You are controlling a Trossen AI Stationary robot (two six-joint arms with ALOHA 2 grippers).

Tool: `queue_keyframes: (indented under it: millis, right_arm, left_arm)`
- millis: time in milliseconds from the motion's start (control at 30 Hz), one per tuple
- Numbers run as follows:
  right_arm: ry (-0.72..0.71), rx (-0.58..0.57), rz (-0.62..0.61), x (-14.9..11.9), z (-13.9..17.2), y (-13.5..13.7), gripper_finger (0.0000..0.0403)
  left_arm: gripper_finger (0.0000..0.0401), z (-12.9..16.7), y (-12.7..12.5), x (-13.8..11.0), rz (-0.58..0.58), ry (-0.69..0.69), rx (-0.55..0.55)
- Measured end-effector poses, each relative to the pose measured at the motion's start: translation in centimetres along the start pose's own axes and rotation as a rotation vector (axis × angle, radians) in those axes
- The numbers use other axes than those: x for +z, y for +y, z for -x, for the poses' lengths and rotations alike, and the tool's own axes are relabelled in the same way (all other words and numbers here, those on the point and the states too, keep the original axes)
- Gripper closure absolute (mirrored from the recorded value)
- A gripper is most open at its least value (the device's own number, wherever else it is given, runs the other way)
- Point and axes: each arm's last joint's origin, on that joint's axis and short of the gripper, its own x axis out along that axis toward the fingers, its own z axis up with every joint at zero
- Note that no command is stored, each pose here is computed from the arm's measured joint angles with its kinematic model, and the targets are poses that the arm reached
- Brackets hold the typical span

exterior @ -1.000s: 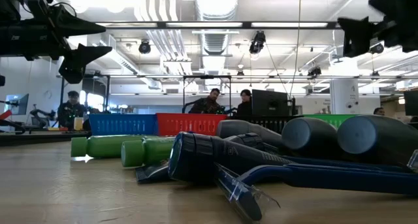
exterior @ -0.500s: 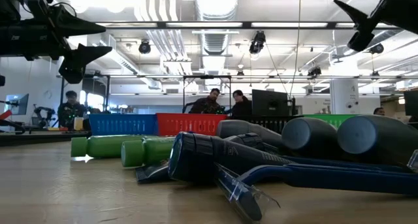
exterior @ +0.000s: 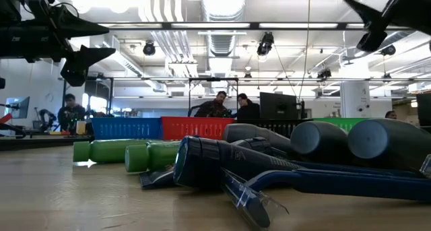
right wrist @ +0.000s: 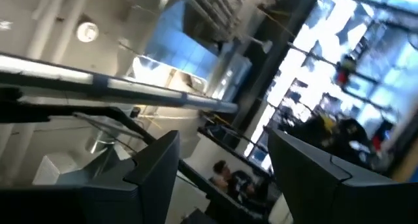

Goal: Pick & Place Travel size toiletries
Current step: Put the deodorant into the green bin

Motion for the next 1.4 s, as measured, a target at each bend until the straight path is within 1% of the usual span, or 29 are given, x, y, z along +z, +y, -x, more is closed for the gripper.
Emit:
queue_keyframes:
  millis: [133, 200, 267, 300, 367, 500, 600, 667, 733, 800, 967, 1033, 1100, 1200, 1267, 1333, 1400]
  right_arm:
    - [0.154, -0.047, -0.115, -0.9, -1.1, -0.2, 0.018]
    - [0.228, -0.095, -0.153, -1.4, -2.1, 0.0, 0.0183]
    - [0.357, -0.163, -0.188, -2.1, -3.3, 0.2, 0.0184]
    - [0.439, -0.22, -0.205, -2.5, -3.8, 0.3, 0.0184]
    - [0.627, -0.371, -0.219, -3.5, -4.6, 0.3, 0.0184]
    - [1.031, -0.728, -0.145, -5.3, -5.2, 0.5, 0.0184]
    - [1.216, -0.954, -0.061, -5.9, -5.7, 0.7, 0.0182]
    - [1.308, -1.019, 0.008, -6.2, -6.5, 0.7, 0.0178]
    - [1.397, -1.02, 0.084, -6.9, -7.4, 0.6, 0.017]
    - [1.487, -0.982, 0.153, -8.1, -8.2, 0.2, 0.0161]
    - [1.747, -0.923, 0.308, -12.7, -9.0, -1.4, 0.0138]
    - [1.82, -0.955, 0.427, -14.4, -9.2, -1.7, 0.0133]
    - [1.88, -0.947, 0.565, -16.1, -9.6, -1.8, 0.0129]
    - [1.957, -0.865, 0.731, -18.5, -10.4, -1.7, 0.0122]
    - [1.989, -0.831, 0.779, -19.9, -10.7, -1.9, 0.0117]
    - [2.019, -0.814, 0.803, -21.0, -11.0, -2.4, 0.0111]
    - [2.022, -0.835, 0.841, -21.7, -11.1, -3.0, 0.0105]
  left_arm:
    - [0.0167, 0.0, 0.0, 0.0, 0.0, 0.001, 0.0]
    - [0.0167, 0.0, 0.0, 0.0, 0.0, 0.001, 0.0]
    - [0.0167, 0.0, 0.0, 0.0, 0.0, 0.001, 0.001]
    - [0.0167, 0.0, 0.0, 0.0, 0.0, 0.001, 0.001]
    - [0.0167, 0.0, 0.0, 0.0, 0.0, 0.002, 0.001]
    - [0.0167, 0.0, 0.0, 0.0, 0.0, 0.002, 0.001]
    - [0.0167, 0.0, 0.0, 0.0, 0.0, 0.002, 0.0]
    - [0.0167, 0.0, 0.0, 0.0, 0.0, 0.002, 0.0]
    - [0.0167, 0.0, 0.0, 0.0, 0.0, 0.001, 0.001]
    - [0.0167, 0.0, 0.0, 0.0, 0.0, 0.001, 0.001]
    - [0.0167, 0.0, 0.0, 0.0, 0.0, 0.001, 0.001]
    - [0.0167, 0.0, 0.0, 0.0, 0.0, 0.001, 0.0]
    - [0.0167, 0.0, 0.0, 0.0, 0.0, 0.002, 0.001]
    - [0.0167, 0.0, 0.0, 0.0, 0.0, 0.001, 0.001]
    - [0.0167, 0.0, 0.0, 0.0, 0.0, 0.001, 0.001]
    - [0.0167, 0.0, 0.0, 0.0, 0.0, 0.002, 0.001]
    - [0.0167, 0.0, 0.0, 0.0, 0.0, 0.001, 0.0]
